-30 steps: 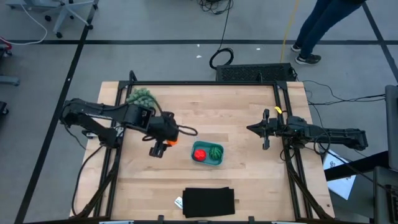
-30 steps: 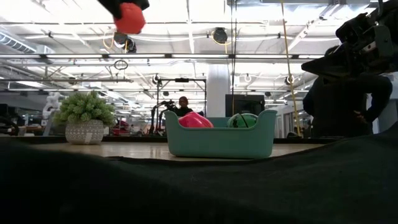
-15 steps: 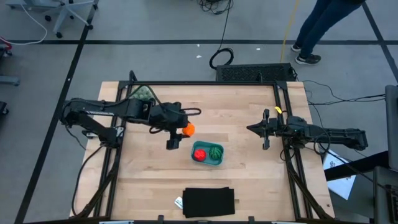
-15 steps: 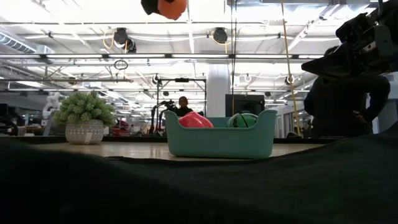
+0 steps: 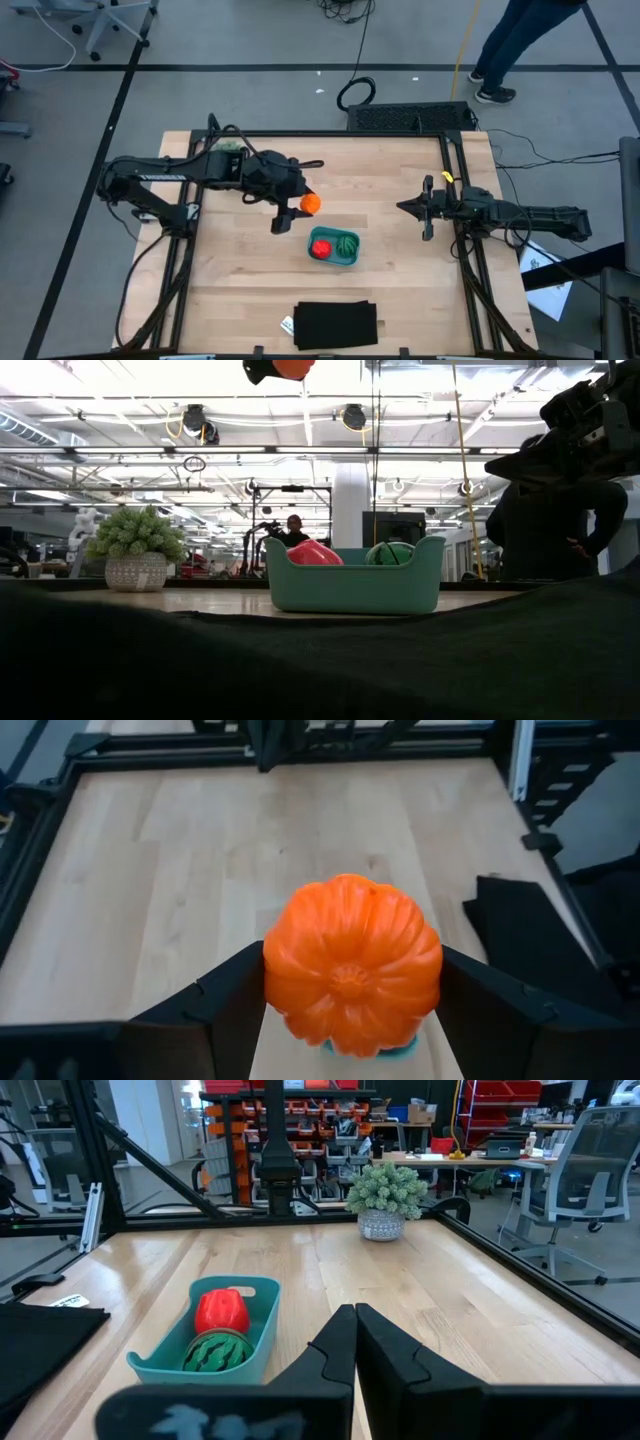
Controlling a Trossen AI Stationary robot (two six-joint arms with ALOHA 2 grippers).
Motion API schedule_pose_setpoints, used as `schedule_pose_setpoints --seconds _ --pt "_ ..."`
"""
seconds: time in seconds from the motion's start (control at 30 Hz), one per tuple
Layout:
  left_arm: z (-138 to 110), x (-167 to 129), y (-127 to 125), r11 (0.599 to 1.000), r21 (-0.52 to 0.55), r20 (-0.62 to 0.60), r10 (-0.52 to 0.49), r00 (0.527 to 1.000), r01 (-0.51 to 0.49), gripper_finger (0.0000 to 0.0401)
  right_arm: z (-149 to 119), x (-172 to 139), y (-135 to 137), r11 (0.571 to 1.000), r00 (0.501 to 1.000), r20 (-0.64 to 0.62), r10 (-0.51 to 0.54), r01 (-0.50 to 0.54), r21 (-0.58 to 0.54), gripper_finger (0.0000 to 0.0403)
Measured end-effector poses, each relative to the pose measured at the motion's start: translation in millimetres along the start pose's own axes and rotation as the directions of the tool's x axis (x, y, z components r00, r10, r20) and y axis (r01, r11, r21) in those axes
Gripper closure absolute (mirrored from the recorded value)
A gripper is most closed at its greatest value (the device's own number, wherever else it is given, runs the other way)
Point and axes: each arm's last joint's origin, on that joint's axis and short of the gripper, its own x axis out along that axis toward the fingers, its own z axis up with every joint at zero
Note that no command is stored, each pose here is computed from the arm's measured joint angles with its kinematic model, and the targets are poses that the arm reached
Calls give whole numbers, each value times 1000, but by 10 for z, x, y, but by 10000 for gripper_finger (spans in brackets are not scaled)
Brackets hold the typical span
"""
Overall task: Pick and placing Produce into tupperware
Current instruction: Put the pumpkin into the bin
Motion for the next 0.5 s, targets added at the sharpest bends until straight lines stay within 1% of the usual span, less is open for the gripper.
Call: schedule_pose_setpoints --seconds 0.13,0.2,0.27,0.5 --pt "17 93 -4 999 1 14 -42 999 42 146 0 0 0 1000 1000 0 0 0 0 403" --pt "52 154 -2 998 8 41 -55 998 55 146 0 0 0 1000 1000 0 0 0 0 403" --pt "21 230 2 998 3 10 -65 998 65 146 2 0 0 1000 1000 2 0 0 0 403" --pt "-20 594 -25 993 13 -24 -115 993 116 146 -1 4 0 1000 1000 -1 0 0 0 403"
